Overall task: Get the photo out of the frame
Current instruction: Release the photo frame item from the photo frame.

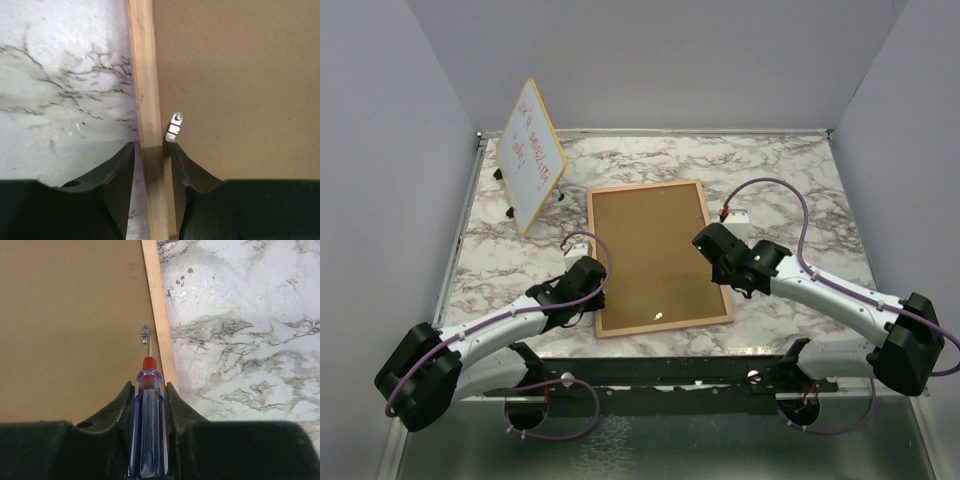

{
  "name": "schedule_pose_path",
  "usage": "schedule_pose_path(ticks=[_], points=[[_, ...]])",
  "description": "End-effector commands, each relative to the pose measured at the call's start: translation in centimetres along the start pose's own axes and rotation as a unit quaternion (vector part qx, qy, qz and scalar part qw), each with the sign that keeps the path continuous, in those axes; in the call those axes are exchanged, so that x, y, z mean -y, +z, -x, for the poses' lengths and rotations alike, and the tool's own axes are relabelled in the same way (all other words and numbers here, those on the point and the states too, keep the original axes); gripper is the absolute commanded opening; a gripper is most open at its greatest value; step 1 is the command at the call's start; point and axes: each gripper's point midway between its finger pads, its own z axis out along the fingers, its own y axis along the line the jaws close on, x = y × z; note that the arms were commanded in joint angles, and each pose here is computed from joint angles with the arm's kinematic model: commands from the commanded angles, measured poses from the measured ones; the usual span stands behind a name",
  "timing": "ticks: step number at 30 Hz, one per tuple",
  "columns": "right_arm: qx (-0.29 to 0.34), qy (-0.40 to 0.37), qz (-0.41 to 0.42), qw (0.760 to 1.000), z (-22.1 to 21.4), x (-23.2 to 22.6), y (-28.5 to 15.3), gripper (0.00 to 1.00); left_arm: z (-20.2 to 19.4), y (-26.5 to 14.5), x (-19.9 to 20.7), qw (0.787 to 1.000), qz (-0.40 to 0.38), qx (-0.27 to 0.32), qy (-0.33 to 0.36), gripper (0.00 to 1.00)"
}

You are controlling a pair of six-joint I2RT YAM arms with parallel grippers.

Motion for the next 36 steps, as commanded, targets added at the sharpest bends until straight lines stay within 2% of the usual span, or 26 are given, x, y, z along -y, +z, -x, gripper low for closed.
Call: schedule_pose_path(ticks=[1,4,5,7,10,17,25,31,32,35,36], points=[[0.025,0.035,0.002,0.999,1.9,0.0,-1.5,0.01,0.8,-0.9,0.4,1.000,-0.002,0.007,0.009,0.46],[0.030,0.042,0.018,0.998,2.3,-0.2,-2.0,0.01,2.6,-1.5,1.0,0.999,-0.003,0.032,0.006,0.66],[0.033,0.046,0.025,0.998,2.4,-0.3,-2.2,0.01,3.2,-1.6,1.1,0.999,-0.002,0.041,0.006,0.70],[0.040,0.055,0.037,0.997,2.6,-0.4,-2.6,0.01,4.3,-1.7,1.3,0.999,0.004,0.051,0.009,0.75],[0.048,0.064,0.044,0.996,2.6,-0.3,-2.8,0.01,5.6,-0.9,0.7,0.998,0.024,0.053,0.003,0.78],[0.047,0.076,0.048,0.995,3.0,-0.4,-1.4,0.01,7.7,1.4,1.1,0.999,0.027,0.036,0.000,0.73],[0.041,0.102,0.083,0.990,6.2,-1.6,0.5,0.01,7.3,2.7,-1.0,0.997,0.078,0.023,0.005,0.70],[0.038,0.104,0.061,0.992,8.3,-1.7,3.1,0.01,7.4,3.1,-2.0,0.996,0.089,0.023,0.005,0.68],[0.036,0.108,0.049,0.992,8.6,-1.3,3.6,0.01,7.3,3.1,-2.0,0.996,0.087,0.021,0.005,0.67],[0.040,0.117,0.034,0.992,9.6,-0.8,4.7,0.01,7.0,3.5,-2.0,0.996,0.083,0.010,0.007,0.52],[0.043,0.118,0.034,0.991,10.0,-0.9,5.0,0.01,6.9,3.6,-2.0,0.997,0.083,0.007,0.007,0.51]])
